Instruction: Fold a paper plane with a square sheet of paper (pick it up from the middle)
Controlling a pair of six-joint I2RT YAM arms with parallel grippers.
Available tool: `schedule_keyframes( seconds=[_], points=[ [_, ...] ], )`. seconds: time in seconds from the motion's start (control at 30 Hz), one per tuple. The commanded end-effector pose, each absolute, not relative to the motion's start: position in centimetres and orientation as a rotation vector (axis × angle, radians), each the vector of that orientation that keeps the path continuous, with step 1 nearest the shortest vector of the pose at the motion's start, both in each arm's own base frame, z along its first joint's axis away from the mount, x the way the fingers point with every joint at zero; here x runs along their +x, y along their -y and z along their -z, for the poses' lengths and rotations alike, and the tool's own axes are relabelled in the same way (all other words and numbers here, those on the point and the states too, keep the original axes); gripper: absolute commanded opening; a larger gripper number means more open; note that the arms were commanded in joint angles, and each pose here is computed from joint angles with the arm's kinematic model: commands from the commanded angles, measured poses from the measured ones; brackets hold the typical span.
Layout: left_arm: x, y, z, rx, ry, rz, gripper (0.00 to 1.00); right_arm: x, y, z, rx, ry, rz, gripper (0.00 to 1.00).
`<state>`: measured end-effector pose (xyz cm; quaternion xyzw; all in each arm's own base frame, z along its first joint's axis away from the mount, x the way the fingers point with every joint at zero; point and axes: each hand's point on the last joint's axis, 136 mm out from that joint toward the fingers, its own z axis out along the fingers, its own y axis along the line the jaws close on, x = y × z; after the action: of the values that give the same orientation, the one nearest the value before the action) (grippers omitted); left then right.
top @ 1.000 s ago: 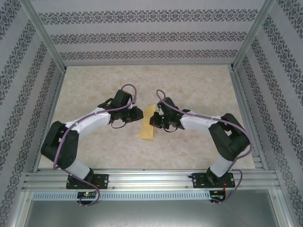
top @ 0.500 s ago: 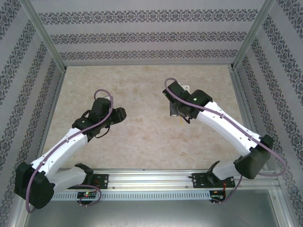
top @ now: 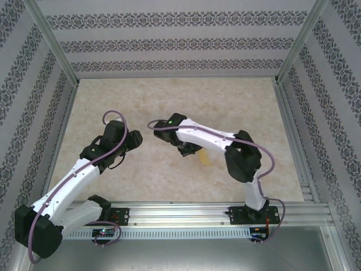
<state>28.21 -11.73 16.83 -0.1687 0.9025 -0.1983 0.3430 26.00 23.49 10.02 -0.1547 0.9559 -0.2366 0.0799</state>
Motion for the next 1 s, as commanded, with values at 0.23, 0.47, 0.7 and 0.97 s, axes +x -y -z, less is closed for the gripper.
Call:
schedule_keyframes(
  seconds=[0.23,0.47,0.7,0.97],
  points=[
    [26.8,9.7,-16.7,-0.502,-2.342,0.461,0.51,25.5,-34.7,-5.0,-0.431,-3.012,0.211,0.24],
    [26.9,9.7,-17.0,-0.504,-2.339,0.47,0.52,25.0,-40.6,-6.4,-0.393,-2.985,-0.404,0.43],
    [27.4,13.8,-16.5,-0.35,-2.397,0.691,0.54,27.2,-37.3,-12.5,-0.196,-2.739,-0.734,0.56],
    [26.8,22.3,-12.9,-0.05,-2.603,1.002,0.41,26.8,-28.1,-10.4,0.101,-2.649,-0.692,0.48]
  ],
)
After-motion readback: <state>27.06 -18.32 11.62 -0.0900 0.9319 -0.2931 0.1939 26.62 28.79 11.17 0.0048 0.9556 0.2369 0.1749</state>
